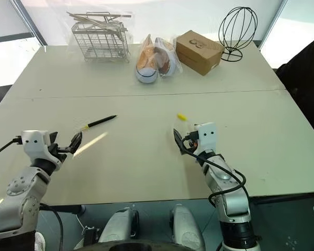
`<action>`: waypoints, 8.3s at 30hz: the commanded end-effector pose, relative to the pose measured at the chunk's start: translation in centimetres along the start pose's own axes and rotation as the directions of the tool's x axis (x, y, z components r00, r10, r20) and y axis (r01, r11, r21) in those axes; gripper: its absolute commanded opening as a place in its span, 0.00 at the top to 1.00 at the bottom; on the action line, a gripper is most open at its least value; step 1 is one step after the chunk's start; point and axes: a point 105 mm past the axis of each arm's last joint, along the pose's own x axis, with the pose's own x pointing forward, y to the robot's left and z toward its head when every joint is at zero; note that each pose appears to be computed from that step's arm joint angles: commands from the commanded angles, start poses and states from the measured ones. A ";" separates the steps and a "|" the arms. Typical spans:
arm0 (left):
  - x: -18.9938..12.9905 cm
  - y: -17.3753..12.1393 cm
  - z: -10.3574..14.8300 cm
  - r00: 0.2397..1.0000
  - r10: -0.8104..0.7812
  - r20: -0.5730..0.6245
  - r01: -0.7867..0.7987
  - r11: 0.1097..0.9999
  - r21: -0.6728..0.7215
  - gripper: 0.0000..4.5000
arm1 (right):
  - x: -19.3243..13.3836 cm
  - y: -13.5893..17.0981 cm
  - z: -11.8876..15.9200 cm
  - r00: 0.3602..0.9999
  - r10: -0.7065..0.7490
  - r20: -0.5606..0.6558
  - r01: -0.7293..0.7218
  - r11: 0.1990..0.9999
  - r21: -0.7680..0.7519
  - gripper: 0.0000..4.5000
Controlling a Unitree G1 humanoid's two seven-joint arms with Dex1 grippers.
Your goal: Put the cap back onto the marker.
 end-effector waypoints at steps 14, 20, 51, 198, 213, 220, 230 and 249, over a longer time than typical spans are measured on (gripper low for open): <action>-0.2 -1.0 1.3 0.997 -0.070 0.037 0.068 0.997 0.041 0.00 | 0.6 0.6 2.2 0.997 0.055 0.062 -0.051 0.997 -0.055 0.02; 0.0 -0.9 1.4 0.996 -0.072 0.046 0.071 0.997 0.035 0.00 | 0.7 0.8 2.3 0.995 0.084 0.060 -0.081 0.995 -0.051 0.02; 4.5 -2.0 5.8 0.875 -0.484 0.020 0.454 0.834 0.315 0.00 | -2.3 4.6 6.1 0.814 0.577 -0.063 -0.579 0.803 -0.142 0.02; 2.0 -12.0 3.7 0.399 -0.817 -0.416 0.803 0.093 0.588 1.00 | 1.1 6.7 3.9 0.669 0.639 -0.380 -0.698 0.363 -0.618 0.99; 2.1 -12.2 3.7 0.407 -0.819 -0.404 0.800 0.106 0.591 1.00 | 1.3 6.6 3.5 0.672 0.633 -0.383 -0.693 0.356 -0.627 0.99; 2.1 -12.3 3.3 0.403 -0.820 -0.406 0.805 0.106 0.583 1.00 | 1.4 6.9 4.1 0.680 0.640 -0.358 -0.680 0.369 -0.634 0.99; 2.1 -12.2 3.0 0.400 -0.817 -0.415 0.809 0.102 0.579 1.00 | 1.5 6.6 4.8 0.689 0.636 -0.347 -0.668 0.370 -0.646 0.99; 2.4 -12.5 3.2 0.403 -0.821 -0.405 0.801 0.103 0.589 1.00 | 1.0 6.8 5.2 0.673 0.646 -0.361 -0.673 0.332 -0.661 0.99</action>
